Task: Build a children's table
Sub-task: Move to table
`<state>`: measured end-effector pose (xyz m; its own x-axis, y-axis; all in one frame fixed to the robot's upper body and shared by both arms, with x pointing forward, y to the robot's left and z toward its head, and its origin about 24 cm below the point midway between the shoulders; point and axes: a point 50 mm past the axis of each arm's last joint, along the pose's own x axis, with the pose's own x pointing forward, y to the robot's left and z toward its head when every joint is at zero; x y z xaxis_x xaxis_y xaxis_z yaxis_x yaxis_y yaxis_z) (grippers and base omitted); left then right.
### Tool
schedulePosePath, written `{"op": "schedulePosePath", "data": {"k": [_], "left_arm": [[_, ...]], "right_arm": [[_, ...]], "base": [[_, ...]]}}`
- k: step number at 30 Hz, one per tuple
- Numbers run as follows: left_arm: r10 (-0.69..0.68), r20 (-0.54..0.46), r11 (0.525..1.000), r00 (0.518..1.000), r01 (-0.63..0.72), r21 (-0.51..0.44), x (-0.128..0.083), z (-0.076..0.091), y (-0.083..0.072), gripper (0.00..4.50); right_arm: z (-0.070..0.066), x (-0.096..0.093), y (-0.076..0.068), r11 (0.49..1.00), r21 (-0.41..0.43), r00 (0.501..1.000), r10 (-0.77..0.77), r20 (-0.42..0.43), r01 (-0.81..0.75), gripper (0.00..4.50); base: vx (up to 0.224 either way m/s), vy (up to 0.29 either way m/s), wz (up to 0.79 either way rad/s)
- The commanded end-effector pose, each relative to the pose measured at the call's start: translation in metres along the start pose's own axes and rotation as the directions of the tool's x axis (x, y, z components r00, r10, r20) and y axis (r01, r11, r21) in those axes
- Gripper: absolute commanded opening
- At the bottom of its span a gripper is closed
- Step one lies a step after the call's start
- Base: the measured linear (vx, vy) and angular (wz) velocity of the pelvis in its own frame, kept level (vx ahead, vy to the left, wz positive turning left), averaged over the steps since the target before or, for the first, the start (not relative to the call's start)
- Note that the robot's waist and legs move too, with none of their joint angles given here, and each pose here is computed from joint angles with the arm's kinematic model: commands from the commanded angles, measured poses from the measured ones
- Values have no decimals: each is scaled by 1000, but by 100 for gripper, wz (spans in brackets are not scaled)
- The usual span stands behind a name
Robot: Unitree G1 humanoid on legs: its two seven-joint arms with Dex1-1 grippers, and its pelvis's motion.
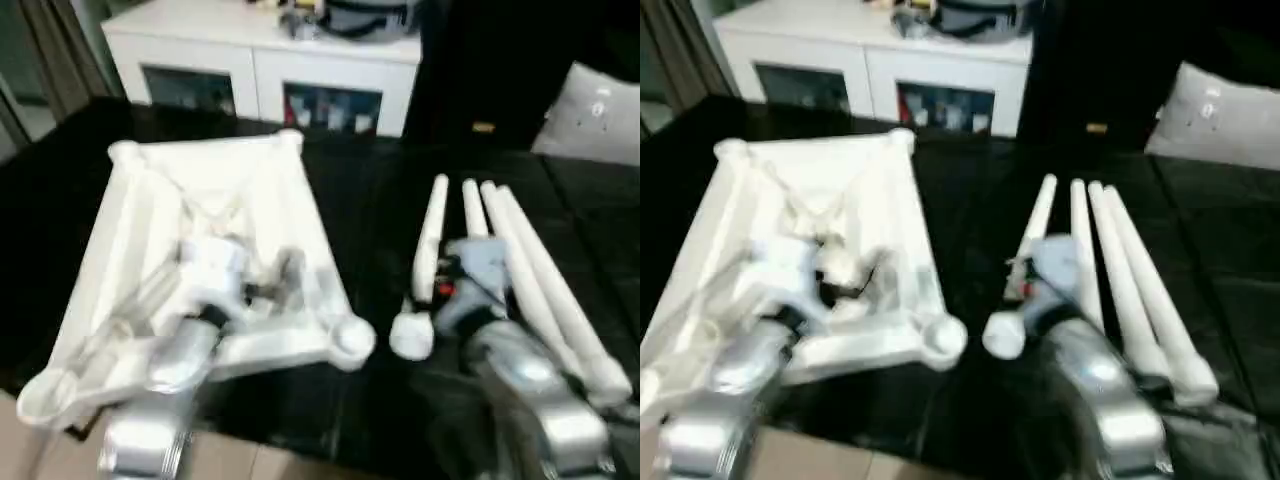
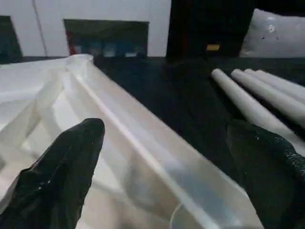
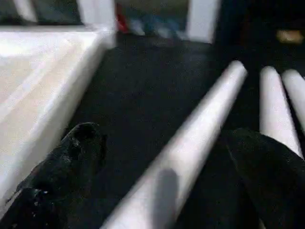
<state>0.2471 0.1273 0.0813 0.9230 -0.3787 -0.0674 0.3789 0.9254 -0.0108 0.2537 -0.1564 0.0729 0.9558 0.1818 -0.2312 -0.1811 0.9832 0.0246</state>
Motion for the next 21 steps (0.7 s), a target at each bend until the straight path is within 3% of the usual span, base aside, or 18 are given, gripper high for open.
{"op": "schedulePosePath", "data": {"k": [1,3,6,9,12,13,19,20,21], "left_arm": [[-51,-17,999,999,51,4,-5,1,-3,447],[-101,-21,995,995,101,7,-7,2,-7,447],[-249,-82,965,965,254,66,-14,1,-14,447],[-340,-85,938,937,344,48,-12,7,-19,447],[-367,-119,921,923,378,95,-11,9,-18,447],[-385,-121,913,915,397,95,-12,11,-19,447],[-400,-145,901,905,417,122,-14,12,-16,447],[-406,-143,897,902,424,124,-13,15,-16,447],[-409,-139,896,902,426,122,-12,16,-16,447]], "right_arm": [[-2,1,5,998,-57,997,-2,-71,-2,450],[-1,0,5,996,-83,995,4,-100,-12,450],[10,6,0,998,-49,986,-43,-159,35,450],[14,16,-4,997,-26,971,-73,-229,69,450],[19,29,-2,999,-29,969,-45,-241,39,450],[23,34,3,1000,16,965,-8,-262,13,450],[42,55,17,995,94,973,43,-226,-22,450],[48,60,19,988,153,979,42,-202,-11,450],[49,62,19,988,155,978,31,-208,2,450]], "base": [[0,0,0],[-68,5,-2],[-83,10,1],[-75,7,-2],[-19,1,0],[0,0,0],[0,0,0],[0,0,0],[0,0,0]]}}
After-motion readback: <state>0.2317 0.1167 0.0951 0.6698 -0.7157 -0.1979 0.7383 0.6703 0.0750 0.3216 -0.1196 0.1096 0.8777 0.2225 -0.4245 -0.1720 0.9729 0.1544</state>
